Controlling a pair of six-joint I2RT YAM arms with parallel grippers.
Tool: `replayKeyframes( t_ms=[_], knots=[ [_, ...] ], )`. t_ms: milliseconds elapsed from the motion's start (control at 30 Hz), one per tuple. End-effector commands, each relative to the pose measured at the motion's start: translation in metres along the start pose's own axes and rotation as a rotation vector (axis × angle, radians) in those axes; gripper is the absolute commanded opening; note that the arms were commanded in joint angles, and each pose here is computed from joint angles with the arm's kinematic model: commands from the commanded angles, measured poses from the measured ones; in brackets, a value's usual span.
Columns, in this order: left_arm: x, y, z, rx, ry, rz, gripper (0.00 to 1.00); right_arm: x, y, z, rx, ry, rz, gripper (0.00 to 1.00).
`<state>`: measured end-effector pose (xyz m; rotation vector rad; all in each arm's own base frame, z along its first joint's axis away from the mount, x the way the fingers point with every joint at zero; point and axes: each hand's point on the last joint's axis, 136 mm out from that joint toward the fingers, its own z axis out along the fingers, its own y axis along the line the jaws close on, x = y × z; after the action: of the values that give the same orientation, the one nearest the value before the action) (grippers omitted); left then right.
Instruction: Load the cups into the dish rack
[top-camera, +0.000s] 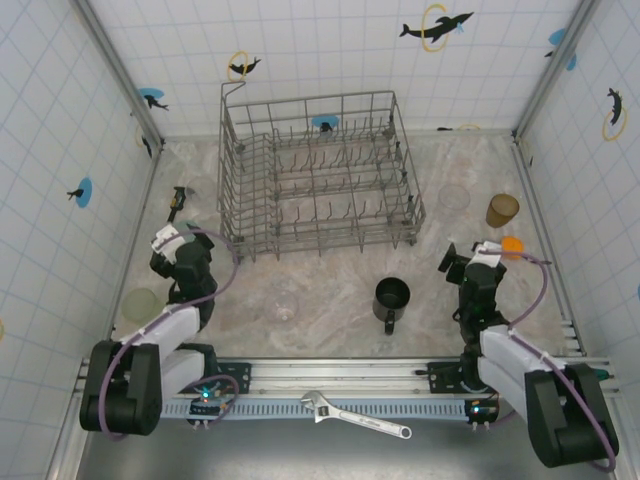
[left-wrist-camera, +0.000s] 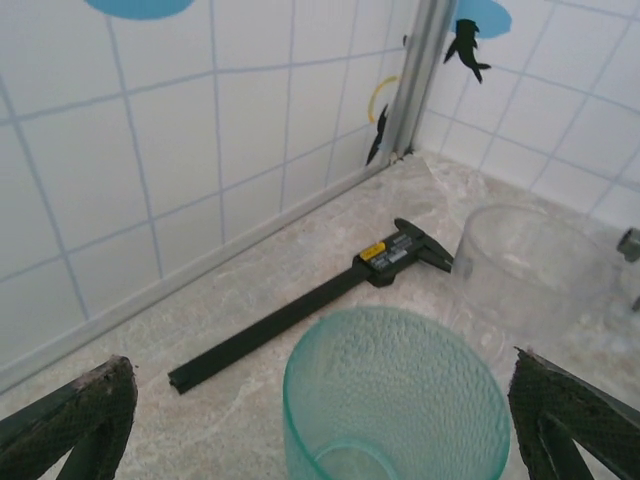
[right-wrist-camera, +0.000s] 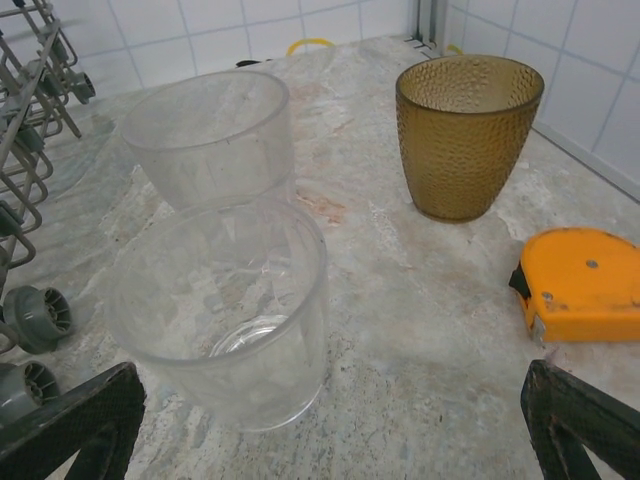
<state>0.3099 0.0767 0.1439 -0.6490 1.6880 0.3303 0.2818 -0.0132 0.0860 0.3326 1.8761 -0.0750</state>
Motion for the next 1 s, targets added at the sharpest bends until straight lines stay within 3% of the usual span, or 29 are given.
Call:
replayKeyframes(
  t_ms=[0,167,333,433,667,800,967],
  knots=[
    [-0.004,0.015,-0.001,-0.134,0.081,-0.002,0.97,-0.007,-0.015,-0.001,0.111,0.042,0.081,1.0],
    [-0.026,0.003,-0.008,-0.097,0.139,-0.032,0.98,-0.02,-0.003,-0.003,0.08,0.104,0.059,1.0],
    [-0.029,-0.021,-0.027,0.076,0.251,0.0,0.98,-0.03,0.005,-0.006,0.062,0.169,0.029,1.0],
    [-0.031,-0.022,-0.039,0.105,0.317,0.013,0.98,-0.033,0.009,-0.006,0.06,0.218,0.015,1.0],
    [-0.039,-0.052,-0.072,0.332,0.412,-0.009,0.98,-0.049,0.04,-0.009,-0.073,0.261,0.023,1.0],
    [-0.06,-0.049,-0.084,0.254,0.45,0.081,0.98,-0.055,0.047,-0.01,-0.1,0.287,0.014,1.0],
    [-0.074,-0.076,-0.104,0.384,0.514,-0.007,0.98,-0.057,0.052,-0.012,-0.118,0.312,-0.007,1.0]
  ],
)
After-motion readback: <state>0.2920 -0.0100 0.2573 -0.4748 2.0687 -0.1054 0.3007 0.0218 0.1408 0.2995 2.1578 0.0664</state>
